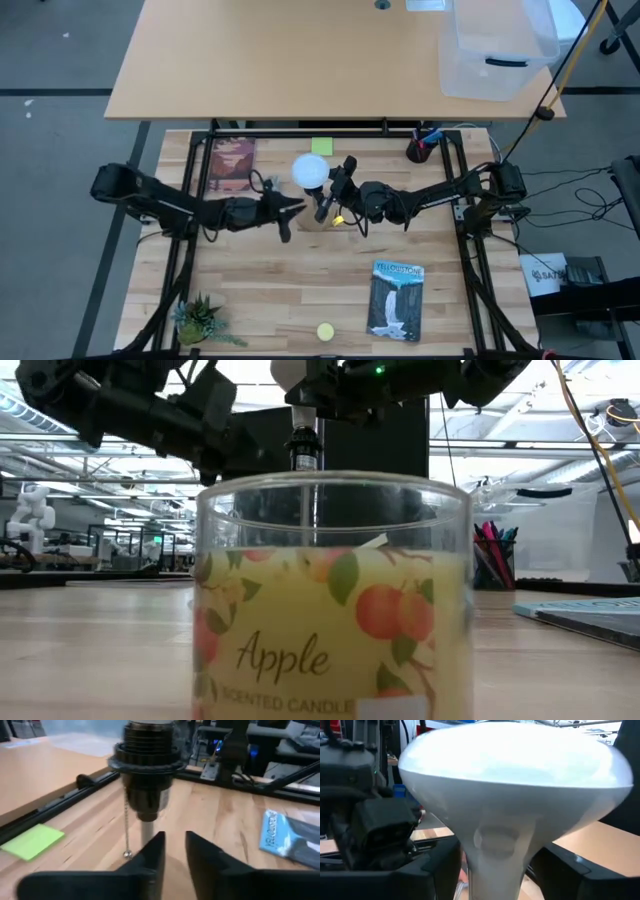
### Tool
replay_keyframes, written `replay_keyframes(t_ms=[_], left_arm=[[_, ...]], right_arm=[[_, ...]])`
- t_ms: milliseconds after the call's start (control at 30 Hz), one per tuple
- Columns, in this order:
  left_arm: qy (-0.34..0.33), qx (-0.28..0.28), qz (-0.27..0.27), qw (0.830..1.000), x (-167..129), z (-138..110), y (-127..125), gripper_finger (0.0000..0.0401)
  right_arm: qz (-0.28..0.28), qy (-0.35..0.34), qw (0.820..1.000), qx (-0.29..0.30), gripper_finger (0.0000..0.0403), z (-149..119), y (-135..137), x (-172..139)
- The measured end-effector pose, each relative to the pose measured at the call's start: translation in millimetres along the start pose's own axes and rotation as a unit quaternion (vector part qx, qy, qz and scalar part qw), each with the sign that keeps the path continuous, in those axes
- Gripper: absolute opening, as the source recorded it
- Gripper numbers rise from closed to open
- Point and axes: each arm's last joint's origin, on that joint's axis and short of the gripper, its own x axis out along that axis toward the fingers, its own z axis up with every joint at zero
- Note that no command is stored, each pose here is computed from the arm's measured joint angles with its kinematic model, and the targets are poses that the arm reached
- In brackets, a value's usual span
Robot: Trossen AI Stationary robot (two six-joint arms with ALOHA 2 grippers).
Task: Screw lightbulb
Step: Remove the lightbulb from the lamp
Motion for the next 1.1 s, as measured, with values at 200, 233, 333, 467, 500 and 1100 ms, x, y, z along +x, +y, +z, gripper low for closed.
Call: replay_keyframes(t_ms=[200,233,333,467,500,1100], left_arm=[[-0.026,-0.010,0.049,0.998,14.6,-14.1,-2.0,0.0165],[-0.039,-0.017,0.047,0.998,16.7,-13.8,-1.7,0.0176],[-0.055,-0.025,0.031,0.998,22.1,-15.8,-0.2,0.0194],[-0.056,-0.031,0.032,0.997,28.7,-21.8,5.0,0.0199],[-0.057,-0.037,0.029,0.997,30.1,-22.9,6.0,0.0199],[-0.027,-0.019,0.046,0.998,71.2,-40.5,6.9,0.0089]], right_arm=[[0.001,-0.007,1.000,0.003,0.0212,1.4,-0.1,-0.1],[0.001,-0.007,1.000,0.003,0.0212,1.4,-0.1,-0.1],[0.001,-0.007,1.000,0.003,0.0212,1.4,-0.1,-0.1],[0.001,-0.008,1.000,0.001,0.0212,1.3,-0.1,-0.2],[0.001,-0.008,1.000,0.001,0.0212,1.3,-0.1,-0.2],[0.009,-0.003,1.000,-0.008,0.0184,-0.3,-3.3,2.1]])
